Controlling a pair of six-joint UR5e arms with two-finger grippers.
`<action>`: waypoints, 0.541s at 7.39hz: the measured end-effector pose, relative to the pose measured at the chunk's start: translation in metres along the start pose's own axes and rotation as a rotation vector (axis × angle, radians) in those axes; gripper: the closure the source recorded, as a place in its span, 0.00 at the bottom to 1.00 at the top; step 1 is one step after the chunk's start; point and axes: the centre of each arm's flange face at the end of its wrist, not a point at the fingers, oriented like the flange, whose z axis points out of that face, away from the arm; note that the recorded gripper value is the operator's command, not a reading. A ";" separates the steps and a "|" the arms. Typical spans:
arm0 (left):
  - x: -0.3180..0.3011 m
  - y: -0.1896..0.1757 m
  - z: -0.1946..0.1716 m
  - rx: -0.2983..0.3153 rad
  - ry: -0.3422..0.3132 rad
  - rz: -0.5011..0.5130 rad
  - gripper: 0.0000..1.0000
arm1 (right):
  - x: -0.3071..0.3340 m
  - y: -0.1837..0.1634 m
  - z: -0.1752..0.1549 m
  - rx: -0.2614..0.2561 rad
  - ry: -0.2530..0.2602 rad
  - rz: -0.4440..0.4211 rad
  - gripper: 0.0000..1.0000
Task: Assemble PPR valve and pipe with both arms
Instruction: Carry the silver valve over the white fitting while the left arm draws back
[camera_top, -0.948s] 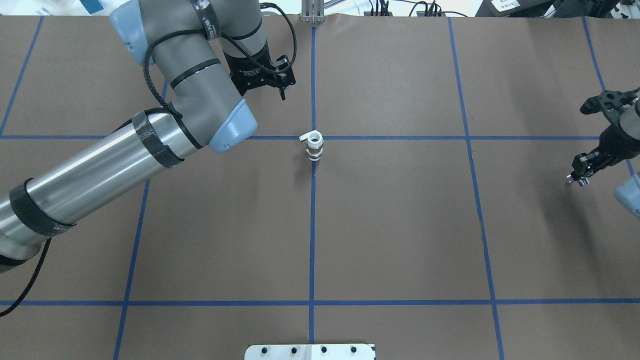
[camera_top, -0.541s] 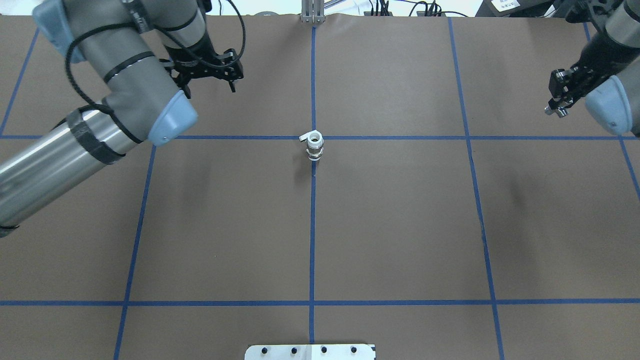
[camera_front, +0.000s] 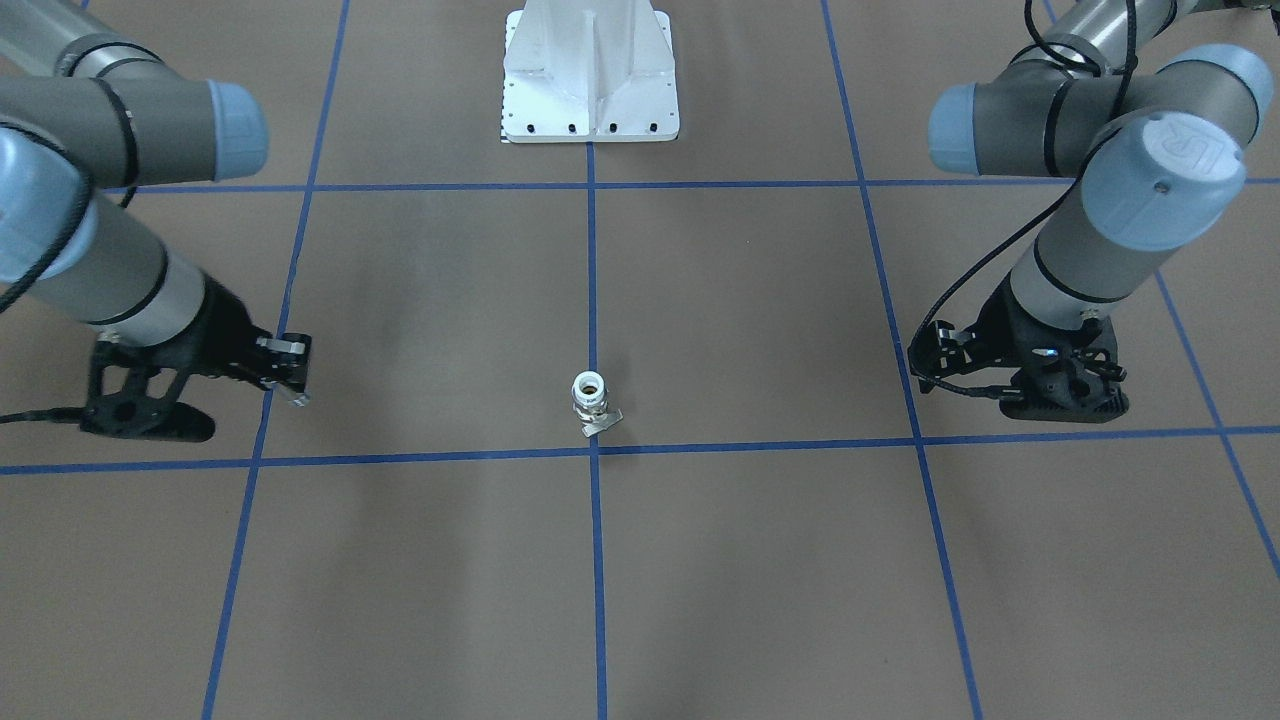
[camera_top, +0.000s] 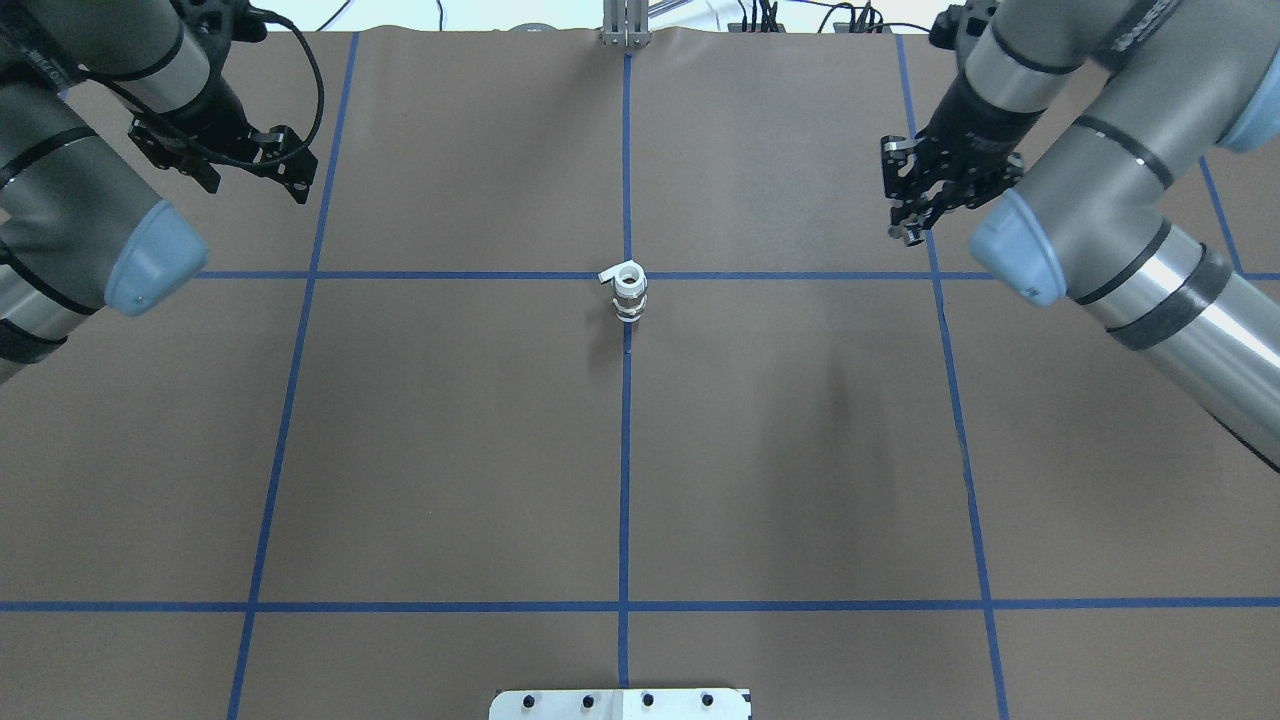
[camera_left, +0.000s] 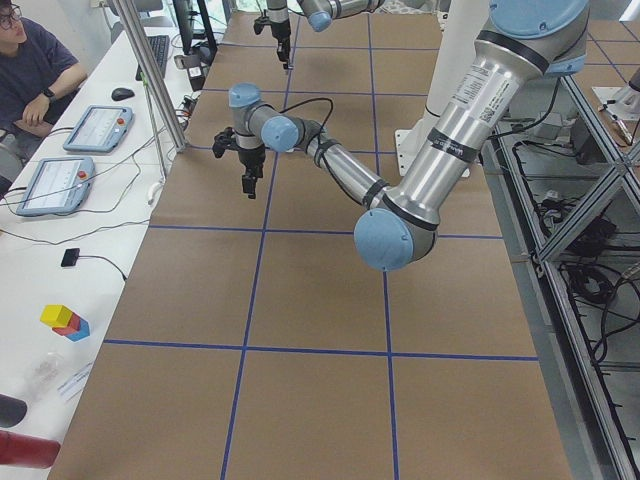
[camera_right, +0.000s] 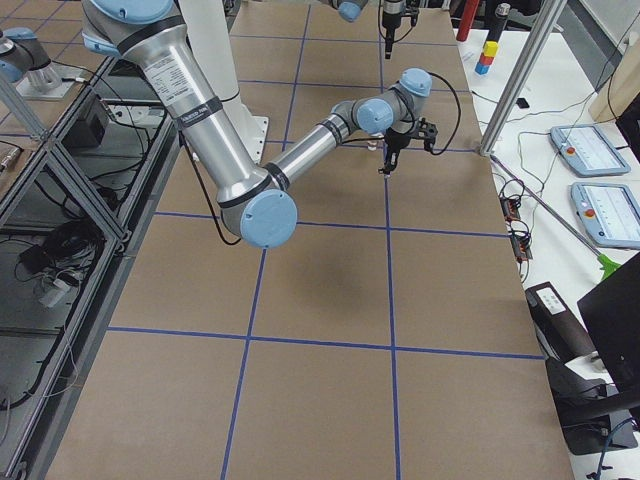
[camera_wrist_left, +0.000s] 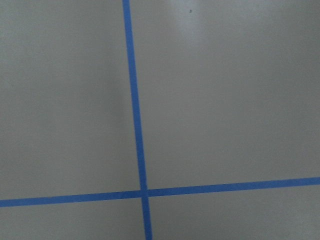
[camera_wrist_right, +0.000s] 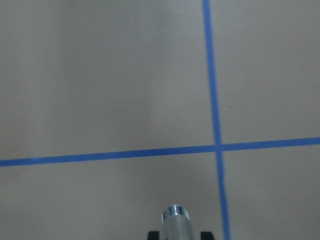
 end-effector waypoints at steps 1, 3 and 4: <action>-0.007 0.003 0.002 -0.003 -0.004 0.001 0.00 | -0.042 0.010 0.012 0.028 -0.028 0.040 1.00; -0.012 0.006 0.006 -0.009 -0.008 -0.002 0.00 | -0.132 0.009 0.023 0.030 -0.035 0.078 1.00; -0.013 0.006 0.007 -0.011 -0.009 -0.004 0.00 | -0.172 0.005 0.019 0.018 -0.018 0.091 1.00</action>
